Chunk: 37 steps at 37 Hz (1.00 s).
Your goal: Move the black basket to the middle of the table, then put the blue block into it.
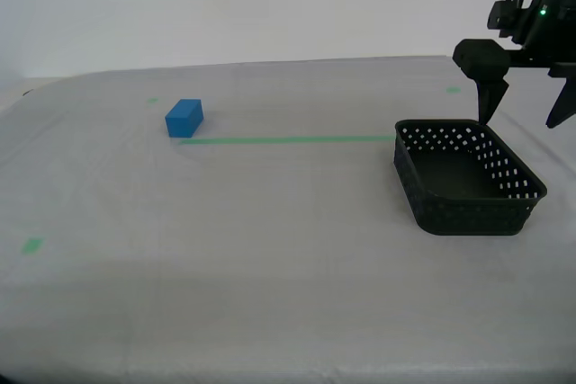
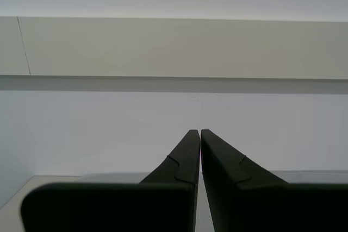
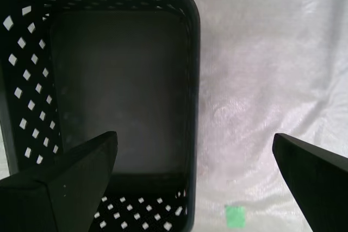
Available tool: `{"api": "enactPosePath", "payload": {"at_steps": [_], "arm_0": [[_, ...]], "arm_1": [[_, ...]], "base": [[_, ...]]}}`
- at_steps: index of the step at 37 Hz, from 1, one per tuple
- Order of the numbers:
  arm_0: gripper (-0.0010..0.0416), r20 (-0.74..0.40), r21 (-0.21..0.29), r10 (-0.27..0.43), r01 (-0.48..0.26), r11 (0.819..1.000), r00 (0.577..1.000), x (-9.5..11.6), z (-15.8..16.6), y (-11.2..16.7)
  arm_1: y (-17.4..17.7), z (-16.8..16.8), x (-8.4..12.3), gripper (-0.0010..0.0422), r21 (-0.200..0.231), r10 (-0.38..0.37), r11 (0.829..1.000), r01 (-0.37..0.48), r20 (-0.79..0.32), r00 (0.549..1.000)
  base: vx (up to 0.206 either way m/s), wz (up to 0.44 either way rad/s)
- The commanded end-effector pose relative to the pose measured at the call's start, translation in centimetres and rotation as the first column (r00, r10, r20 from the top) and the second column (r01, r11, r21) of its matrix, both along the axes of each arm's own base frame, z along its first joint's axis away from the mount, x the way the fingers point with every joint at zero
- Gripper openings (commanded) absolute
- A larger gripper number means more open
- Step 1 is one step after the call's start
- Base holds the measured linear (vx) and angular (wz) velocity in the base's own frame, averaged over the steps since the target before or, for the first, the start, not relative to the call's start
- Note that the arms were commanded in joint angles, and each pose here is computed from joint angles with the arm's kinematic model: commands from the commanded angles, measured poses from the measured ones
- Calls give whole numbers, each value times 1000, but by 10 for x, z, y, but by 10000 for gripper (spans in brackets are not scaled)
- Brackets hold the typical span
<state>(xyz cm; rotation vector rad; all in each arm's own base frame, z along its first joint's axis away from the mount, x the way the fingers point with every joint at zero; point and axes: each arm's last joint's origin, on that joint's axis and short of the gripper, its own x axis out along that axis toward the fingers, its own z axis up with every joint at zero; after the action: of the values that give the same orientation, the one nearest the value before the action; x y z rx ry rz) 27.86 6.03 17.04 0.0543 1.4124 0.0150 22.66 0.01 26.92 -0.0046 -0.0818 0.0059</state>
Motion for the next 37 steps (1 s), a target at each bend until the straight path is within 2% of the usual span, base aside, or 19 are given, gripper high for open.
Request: {"api": "enactPosePath", "payload": {"at_steps": [1, 12, 37], "arm_0": [[400, -11, 23, 8, -7, 1000, 1000, 4, -9, 2], [400, -44, 34, 17, -15, 999, 999, 14, -35, 5], [400, -106, 11, -3, 4, 1000, 994, 24, -79, 8]], "arm_1": [[0, 1, 0, 0, 1, 1, 1000, -1, 5, 1000], [0, 1, 0, 0, 2, 1, 1000, -1, 5, 1000], [0, 0, 0, 0, 2, 1, 1000, -1, 1, 1000]], "base": [[0, 0], [0, 0], [0, 0]]}}
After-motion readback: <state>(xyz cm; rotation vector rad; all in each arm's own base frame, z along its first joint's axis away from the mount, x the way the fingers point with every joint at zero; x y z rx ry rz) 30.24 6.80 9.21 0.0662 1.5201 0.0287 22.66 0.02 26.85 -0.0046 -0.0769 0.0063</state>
